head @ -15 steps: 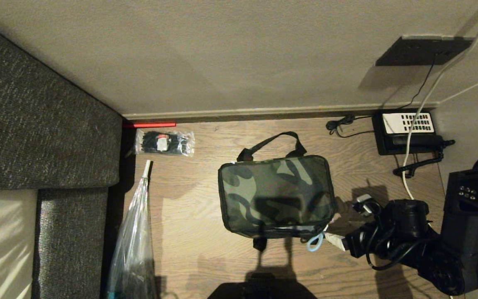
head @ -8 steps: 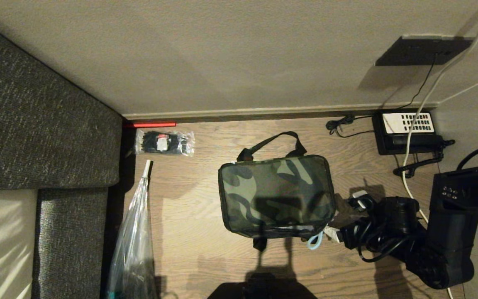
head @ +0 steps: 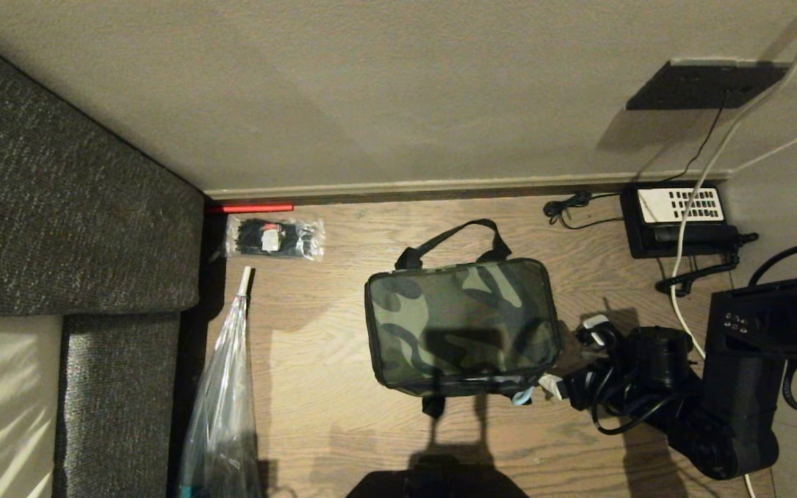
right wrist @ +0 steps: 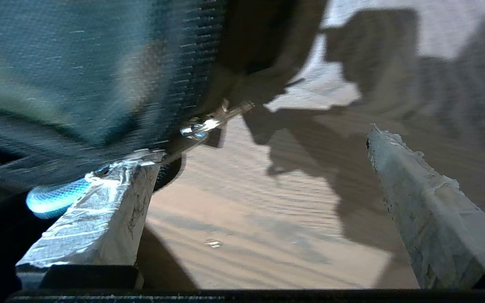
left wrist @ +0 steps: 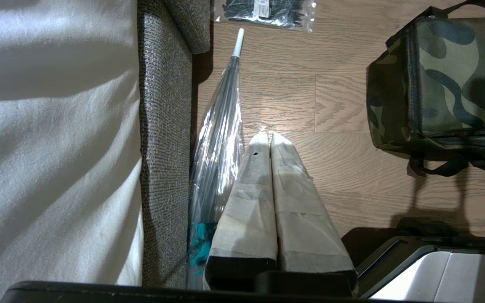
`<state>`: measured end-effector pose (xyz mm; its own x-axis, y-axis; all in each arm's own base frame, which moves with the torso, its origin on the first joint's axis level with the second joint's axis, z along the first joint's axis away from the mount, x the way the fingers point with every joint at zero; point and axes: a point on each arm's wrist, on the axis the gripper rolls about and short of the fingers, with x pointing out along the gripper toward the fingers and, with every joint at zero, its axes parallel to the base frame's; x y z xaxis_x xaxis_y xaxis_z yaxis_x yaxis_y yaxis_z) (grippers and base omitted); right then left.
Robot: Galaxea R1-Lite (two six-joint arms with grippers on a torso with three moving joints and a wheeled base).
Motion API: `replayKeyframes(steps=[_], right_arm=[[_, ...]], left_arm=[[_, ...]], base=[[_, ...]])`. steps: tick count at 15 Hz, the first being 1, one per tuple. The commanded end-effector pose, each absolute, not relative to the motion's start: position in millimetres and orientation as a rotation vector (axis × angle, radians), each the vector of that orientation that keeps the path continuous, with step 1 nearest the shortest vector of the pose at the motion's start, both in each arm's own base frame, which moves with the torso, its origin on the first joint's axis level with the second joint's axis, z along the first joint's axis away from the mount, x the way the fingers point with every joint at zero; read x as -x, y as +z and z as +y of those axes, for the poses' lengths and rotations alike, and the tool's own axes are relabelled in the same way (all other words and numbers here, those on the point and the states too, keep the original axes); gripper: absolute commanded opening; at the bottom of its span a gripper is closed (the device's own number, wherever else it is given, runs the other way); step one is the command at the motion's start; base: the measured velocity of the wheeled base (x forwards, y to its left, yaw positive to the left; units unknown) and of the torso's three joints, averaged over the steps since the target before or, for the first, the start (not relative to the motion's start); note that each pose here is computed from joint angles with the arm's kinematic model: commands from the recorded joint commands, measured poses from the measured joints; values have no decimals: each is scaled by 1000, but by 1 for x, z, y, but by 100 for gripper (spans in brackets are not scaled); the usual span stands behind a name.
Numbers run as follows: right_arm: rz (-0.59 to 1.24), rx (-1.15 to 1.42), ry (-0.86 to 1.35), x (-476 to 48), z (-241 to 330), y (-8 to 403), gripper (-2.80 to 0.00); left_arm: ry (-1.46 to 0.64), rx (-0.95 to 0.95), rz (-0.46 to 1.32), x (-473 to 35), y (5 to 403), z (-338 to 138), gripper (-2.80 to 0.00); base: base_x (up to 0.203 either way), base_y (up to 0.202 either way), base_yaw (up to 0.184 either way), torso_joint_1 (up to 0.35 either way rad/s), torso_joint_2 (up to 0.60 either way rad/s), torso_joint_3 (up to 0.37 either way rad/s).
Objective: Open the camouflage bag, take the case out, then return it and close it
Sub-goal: Open the top of the storage box
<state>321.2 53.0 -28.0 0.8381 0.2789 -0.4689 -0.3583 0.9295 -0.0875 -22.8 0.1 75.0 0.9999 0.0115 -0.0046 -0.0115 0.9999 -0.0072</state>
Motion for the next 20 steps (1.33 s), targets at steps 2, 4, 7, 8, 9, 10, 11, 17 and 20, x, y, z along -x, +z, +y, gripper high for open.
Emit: replayKeyframes(steps=[2,4,7,8,9,10,11,17,20], right_arm=[[440,202,296,-326,49,-25,0],[434,228,274,-326,43,-23,0],[406,269,250,-330,33,-16,0],[402,273,251,-330,32,-15,0],[410,269,257,-328,32,-14,0],[410,263,257,-327,32,-10,0],[413,259,263,-324,32,-6,0],[438,279,434,-309,34,3,0],[444,355,518,-303,33,0,0]], left_arm=[[12,8,8,23,74,0,-280],[12,8,8,23,74,0,-280],[12,8,8,23,74,0,-280],[12,8,8,23,74,0,-280],[12,8,8,23,74,0,-280],[12,8,8,23,74,0,-280],[12,8,8,23,74,0,-280],[12,8,8,23,74,0,-280],[12,8,8,23,74,0,-280]], base=[[0,0,0,0,0,0],[0,0,0,0,0,0],[0,0,0,0,0,0],[0,0,0,0,0,0],[0,0,0,0,0,0],[0,0,0,0,0,0],[0,0,0,0,0,0],[0,0,0,0,0,0],[0,0,0,0,0,0]])
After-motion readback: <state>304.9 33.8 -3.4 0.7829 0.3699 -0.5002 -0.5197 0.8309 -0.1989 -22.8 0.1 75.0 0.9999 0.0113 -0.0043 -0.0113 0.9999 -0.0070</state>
